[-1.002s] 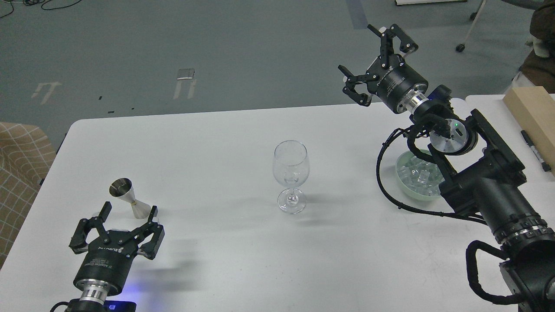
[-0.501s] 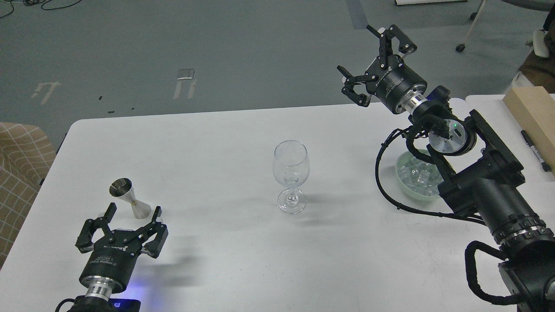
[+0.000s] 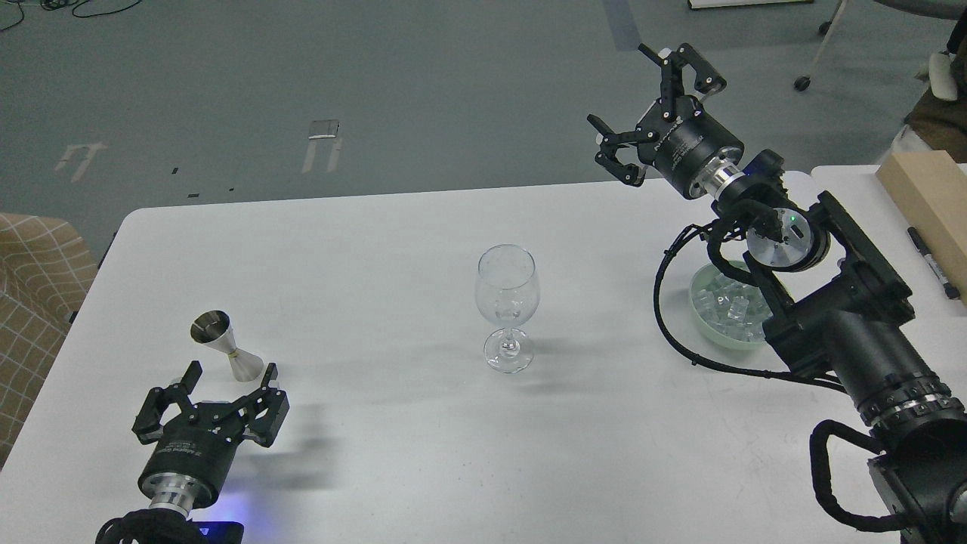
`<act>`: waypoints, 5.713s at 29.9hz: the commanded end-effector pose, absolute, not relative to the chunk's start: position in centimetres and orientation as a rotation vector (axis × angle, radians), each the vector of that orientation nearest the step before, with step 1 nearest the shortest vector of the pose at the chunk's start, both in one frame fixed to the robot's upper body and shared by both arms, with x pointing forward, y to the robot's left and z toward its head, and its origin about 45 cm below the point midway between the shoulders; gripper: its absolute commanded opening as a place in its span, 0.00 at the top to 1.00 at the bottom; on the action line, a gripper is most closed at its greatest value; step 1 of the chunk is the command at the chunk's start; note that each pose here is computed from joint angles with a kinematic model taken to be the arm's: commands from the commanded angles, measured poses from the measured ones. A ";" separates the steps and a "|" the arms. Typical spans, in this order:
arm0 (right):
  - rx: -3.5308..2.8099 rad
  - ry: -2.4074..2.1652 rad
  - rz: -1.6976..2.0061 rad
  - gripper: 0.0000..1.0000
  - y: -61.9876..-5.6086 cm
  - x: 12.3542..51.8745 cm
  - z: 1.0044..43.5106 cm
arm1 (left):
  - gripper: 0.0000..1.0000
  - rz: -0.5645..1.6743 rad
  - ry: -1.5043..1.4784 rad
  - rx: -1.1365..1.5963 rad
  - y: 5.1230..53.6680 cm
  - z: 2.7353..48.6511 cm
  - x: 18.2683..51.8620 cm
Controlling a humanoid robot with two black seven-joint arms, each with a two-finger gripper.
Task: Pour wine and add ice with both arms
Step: 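Position the open left gripper around the metal cup's base, then close the left gripper on the metal cup, then lift the metal cup upright with the left gripper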
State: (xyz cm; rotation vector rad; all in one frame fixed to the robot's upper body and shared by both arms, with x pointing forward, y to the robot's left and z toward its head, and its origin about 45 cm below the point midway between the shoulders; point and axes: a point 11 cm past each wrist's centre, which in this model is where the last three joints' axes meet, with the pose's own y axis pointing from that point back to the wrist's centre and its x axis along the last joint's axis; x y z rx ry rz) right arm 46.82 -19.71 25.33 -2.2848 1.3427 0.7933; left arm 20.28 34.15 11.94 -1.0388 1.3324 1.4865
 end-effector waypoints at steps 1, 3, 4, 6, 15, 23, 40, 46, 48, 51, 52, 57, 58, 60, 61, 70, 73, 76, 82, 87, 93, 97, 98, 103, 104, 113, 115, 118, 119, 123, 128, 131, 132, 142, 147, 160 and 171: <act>-2.281 1.351 0.796 0.00 -19.7 46.9 25.3 | 0.02 1.485 1.349 -1.086 34.7 11.8 20.6; -2.277 1.358 0.798 0.00 -19.8 46.9 25.3 | 0.02 1.482 1.350 -1.096 34.8 11.8 20.6; -2.279 1.357 0.799 0.00 -19.7 46.9 25.3 | 0.02 1.481 1.351 -1.095 34.8 11.8 20.6; -2.279 1.356 0.797 0.00 -19.7 46.9 25.3 | 0.02 1.472 1.346 -1.100 34.8 12.0 20.9; -2.277 1.360 0.801 0.00 -19.8 46.9 25.2 | 0.02 1.461 1.355 -1.118 34.8 11.7 21.7; -2.276 1.360 0.799 0.00 -19.8 46.9 25.3 | 0.02 1.482 1.376 -1.120 35.1 10.7 21.9; -2.276 1.359 0.804 0.00 -19.6 46.9 25.2 | 0.03 1.467 1.390 -1.174 35.6 10.7 23.1; -2.275 1.361 0.806 0.00 -19.5 46.9 25.2 | 0.04 1.461 1.380 -1.178 35.6 10.9 23.4; -2.272 1.364 0.808 0.00 -19.6 46.9 25.1 | 0.04 1.460 1.382 -1.177 35.5 10.9 23.4; -2.274 1.363 0.808 0.00 -19.5 46.9 25.1 | 0.04 1.460 1.382 -1.177 35.5 10.9 23.4; -2.274 1.363 0.808 0.00 -19.5 46.9 25.1 | 0.04 1.460 1.381 -1.175 35.5 10.9 23.4; -2.274 1.363 0.808 0.00 -19.5 46.9 25.1 | 0.07 1.461 1.378 -1.168 35.5 11.0 23.7; -2.274 1.363 0.808 0.00 -19.5 46.9 25.1 | 0.08 1.461 1.378 -1.168 35.5 11.0 23.7; -2.273 1.363 0.811 0.00 -19.5 46.9 25.0 | 0.11 1.456 1.380 -1.164 35.3 11.0 23.8; -2.273 1.365 0.810 0.00 -19.6 46.9 25.0 | 0.12 1.456 1.380 -1.164 35.3 11.0 23.8; -2.272 1.366 0.813 0.00 -19.5 46.8 25.0 | 0.15 1.477 1.415 -1.145 35.2 10.6 23.9; -2.269 1.368 0.817 0.00 -19.6 46.8 24.8 | 0.16 1.470 1.415 -1.148 35.1 10.8 24.2; -2.271 1.368 0.817 0.00 -19.6 46.8 24.8 | 0.19 1.471 1.411 -1.152 35.3 10.9 24.3; -2.271 1.368 0.817 0.00 -19.6 46.8 24.8 | 0.25 1.469 1.411 -1.155 35.3 10.9 24.4; -2.270 1.360 0.823 0.00 -19.2 46.7 24.8 | 0.28 1.471 1.412 -1.157 35.3 10.9 24.4; -2.271 1.350 0.825 0.00 -18.9 46.7 24.9 | 0.33 1.477 1.417 -1.157 35.4 10.5 24.3; -2.270 1.351 0.826 0.00 -18.9 46.7 24.8 | 0.36 1.476 1.415 -1.160 35.4 10.6 24.4; -2.270 1.350 0.828 0.00 -18.8 46.7 24.8 | 0.37 1.476 1.414 -1.164 35.5 10.5 24.4; -2.266 1.358 0.832 0.00 -18.9 46.7 24.7 | 0.40 1.471 1.412 -1.165 35.5 10.6 24.5; -2.266 1.360 0.830 0.00 -19.0 46.7 24.7 | 0.41 1.470 1.413 -1.164 35.4 10.6 24.6; -2.265 1.362 0.831 0.00 -19.0 46.7 24.7 | 0.48 1.474 1.414 -1.165 35.5 10.4 24.8; -2.265 1.360 0.832 0.00 -18.9 46.7 24.7 | 0.50 1.475 1.412 -1.166 35.6 10.5 24.8; -2.264 1.362 0.834 0.00 -18.9 46.7 24.6 | 0.52 1.477 1.408 -1.170 35.7 10.5 24.8; -2.264 1.363 0.832 0.00 -19.0 46.7 24.6 | 0.53 1.477 1.408 -1.170 35.7 10.5 24.8; -2.264 1.362 0.834 0.00 -18.9 46.7 24.6 | 0.60 1.477 1.406 -1.175 35.8 10.6 24.8; -2.264 1.362 0.834 0.00 -18.9 46.7 24.6 | 0.67 1.479 1.403 -1.178 35.9 10.6 24.8; -2.264 1.362 0.834 0.00 -18.9 46.7 24.6 | 0.70 1.479 1.403 -1.178 35.9 10.6 24.8; -2.264 1.362 0.834 0.00 -18.9 46.7 24.6 | 0.71 1.479 1.403 -1.178 35.9 10.6 24.8; -2.264 1.362 0.834 0.00 -18.9 46.7 24.6 | 0.76 1.473 1.391 -1.186 36.0 10.7 24.8; -2.265 1.365 0.833 0.00 -19.0 46.7 24.6 | 0.78 1.462 1.377 -1.193 36.0 10.9 24.8; -2.264 1.363 0.835 0.00 -18.9 46.7 24.6 | 0.85 1.434 1.306 -1.219 36.1 11.7 25.1; -2.262 1.367 0.842 0.00 -19.0 46.5 24.3 | 0.90 1.405 1.266 -1.228 35.8 12.4 25.3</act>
